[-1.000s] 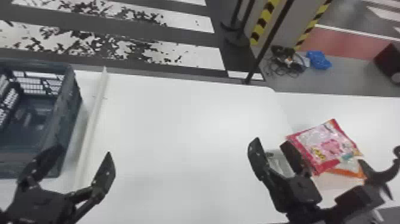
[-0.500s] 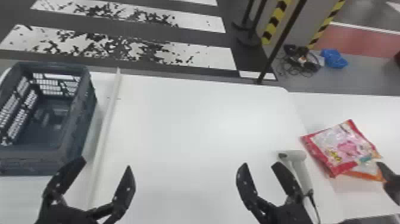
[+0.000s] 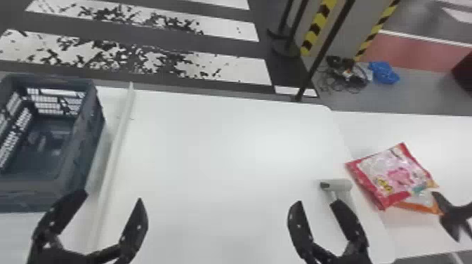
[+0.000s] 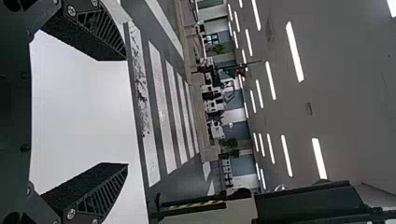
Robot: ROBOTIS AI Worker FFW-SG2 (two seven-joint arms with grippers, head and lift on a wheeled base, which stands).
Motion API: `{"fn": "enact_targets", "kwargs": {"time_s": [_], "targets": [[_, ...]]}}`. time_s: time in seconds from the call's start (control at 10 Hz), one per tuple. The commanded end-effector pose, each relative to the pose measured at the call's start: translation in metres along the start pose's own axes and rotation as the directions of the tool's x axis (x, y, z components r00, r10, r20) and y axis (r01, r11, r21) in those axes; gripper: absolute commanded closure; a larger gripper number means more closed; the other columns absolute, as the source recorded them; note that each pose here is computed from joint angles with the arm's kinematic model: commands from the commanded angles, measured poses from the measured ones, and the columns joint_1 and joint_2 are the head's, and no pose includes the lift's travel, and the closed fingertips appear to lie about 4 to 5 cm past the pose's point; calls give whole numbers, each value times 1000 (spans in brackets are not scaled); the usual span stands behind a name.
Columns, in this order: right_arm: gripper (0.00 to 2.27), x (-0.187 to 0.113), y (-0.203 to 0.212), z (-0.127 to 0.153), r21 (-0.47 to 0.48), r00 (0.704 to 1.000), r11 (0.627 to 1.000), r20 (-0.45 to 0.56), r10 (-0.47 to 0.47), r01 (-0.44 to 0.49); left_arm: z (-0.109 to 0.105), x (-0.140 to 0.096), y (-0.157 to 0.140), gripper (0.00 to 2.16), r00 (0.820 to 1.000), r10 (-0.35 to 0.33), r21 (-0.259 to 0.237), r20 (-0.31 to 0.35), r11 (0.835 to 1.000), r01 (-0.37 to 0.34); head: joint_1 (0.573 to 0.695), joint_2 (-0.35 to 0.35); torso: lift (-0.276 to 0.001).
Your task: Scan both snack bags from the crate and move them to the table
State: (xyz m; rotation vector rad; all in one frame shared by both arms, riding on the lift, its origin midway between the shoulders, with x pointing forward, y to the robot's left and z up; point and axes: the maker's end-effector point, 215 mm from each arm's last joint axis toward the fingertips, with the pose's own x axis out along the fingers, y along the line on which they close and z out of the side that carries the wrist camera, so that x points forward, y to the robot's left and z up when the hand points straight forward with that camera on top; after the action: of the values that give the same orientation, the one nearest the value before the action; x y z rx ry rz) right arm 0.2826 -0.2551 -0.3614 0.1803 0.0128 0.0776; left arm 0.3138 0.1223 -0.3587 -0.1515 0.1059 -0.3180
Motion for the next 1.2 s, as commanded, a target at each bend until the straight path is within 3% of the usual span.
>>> {"fn": "enact_targets", "kwargs": {"time_s": [0.0, 1.1], "targets": [[124, -1, -2, 4, -4, 1000, 1000, 13, -3, 3, -1, 0, 0, 80, 1000, 1, 4, -4, 1000, -1, 695, -257, -87], [124, -12, -12, 17, -39, 999, 999, 35, 5, -3, -18, 1, -6, 73, 998, 2, 29, -60, 1000, 0, 695, -311, -87]]}}
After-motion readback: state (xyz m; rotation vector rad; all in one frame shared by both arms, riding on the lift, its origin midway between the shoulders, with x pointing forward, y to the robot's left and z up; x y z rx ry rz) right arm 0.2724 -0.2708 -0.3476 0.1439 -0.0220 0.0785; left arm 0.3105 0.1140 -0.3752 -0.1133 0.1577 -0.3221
